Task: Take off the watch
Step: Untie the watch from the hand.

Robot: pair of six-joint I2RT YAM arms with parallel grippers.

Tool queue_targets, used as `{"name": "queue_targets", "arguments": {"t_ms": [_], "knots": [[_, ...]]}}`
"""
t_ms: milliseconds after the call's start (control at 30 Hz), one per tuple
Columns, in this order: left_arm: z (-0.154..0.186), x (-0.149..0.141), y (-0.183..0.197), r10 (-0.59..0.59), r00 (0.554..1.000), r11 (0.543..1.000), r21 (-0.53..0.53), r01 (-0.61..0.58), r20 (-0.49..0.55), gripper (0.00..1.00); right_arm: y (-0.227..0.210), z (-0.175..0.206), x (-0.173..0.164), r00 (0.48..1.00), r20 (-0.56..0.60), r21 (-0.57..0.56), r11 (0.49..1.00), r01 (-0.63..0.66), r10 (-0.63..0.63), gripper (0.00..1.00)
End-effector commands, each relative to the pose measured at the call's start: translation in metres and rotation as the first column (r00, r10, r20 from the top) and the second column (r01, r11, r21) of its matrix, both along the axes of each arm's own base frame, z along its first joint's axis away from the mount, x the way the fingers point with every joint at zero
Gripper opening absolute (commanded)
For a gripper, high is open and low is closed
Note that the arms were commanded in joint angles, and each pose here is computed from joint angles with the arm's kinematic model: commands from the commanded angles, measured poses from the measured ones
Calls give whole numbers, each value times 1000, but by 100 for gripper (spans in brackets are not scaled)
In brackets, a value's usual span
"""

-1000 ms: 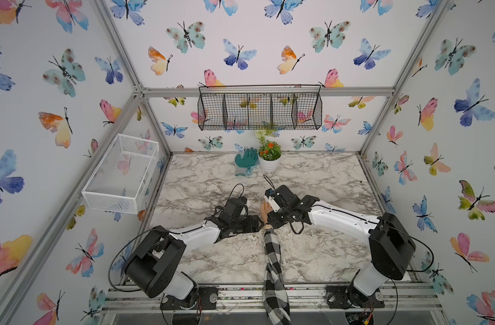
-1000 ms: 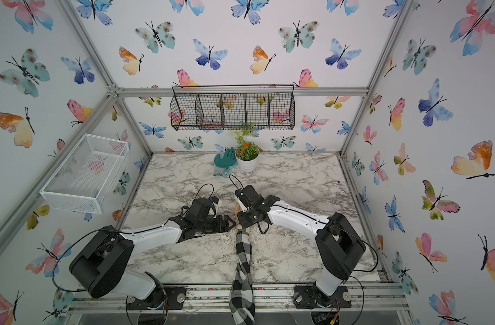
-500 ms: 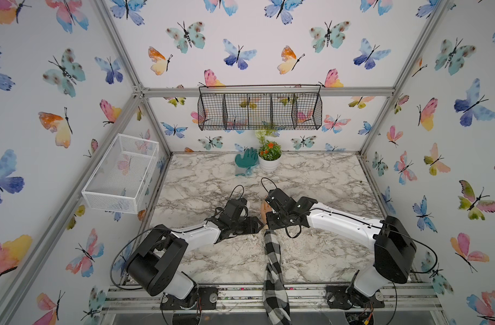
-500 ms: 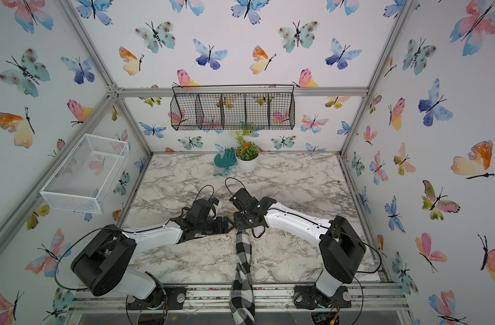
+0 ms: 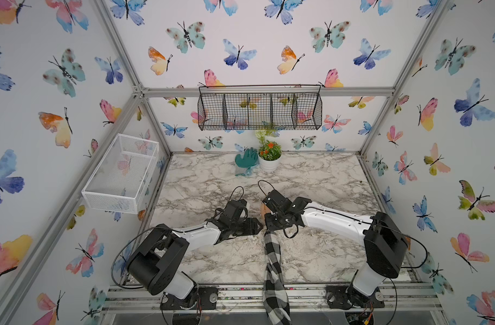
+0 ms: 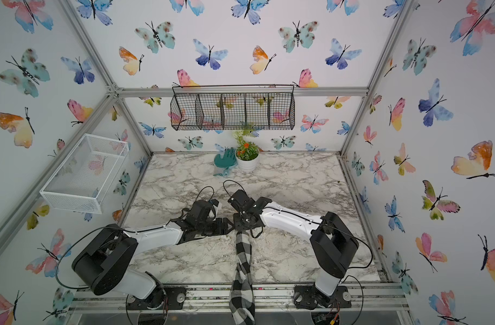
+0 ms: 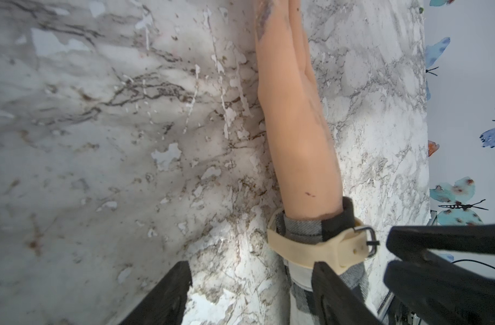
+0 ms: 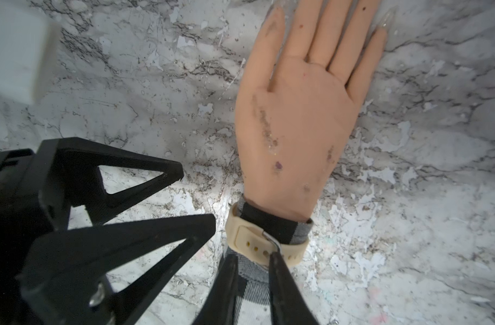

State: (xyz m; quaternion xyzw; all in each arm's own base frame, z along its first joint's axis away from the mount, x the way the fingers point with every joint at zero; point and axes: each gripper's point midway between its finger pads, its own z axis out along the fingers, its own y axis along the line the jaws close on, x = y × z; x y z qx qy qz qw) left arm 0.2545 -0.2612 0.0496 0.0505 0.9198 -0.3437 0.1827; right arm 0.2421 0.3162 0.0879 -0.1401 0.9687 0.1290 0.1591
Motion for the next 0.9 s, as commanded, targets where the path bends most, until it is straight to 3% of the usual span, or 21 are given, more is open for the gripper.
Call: {"name": "queue_targets", "arguments": {"t_ms": [0, 533, 867], "knots": [[-2, -1, -3, -21, 1000, 1000, -12, 21, -2, 71, -5, -17, -4, 1000, -27, -37, 999, 4, -5, 28], [-1, -1, -7, -32, 999, 999, -28, 32, -6, 71, -8, -35, -6, 999, -47, -71, 997, -11, 7, 33], [0, 0, -9, -38, 999, 999, -36, 38, -7, 71, -14, -36, -7, 1000, -29, -72, 997, -2, 0, 14]]}}
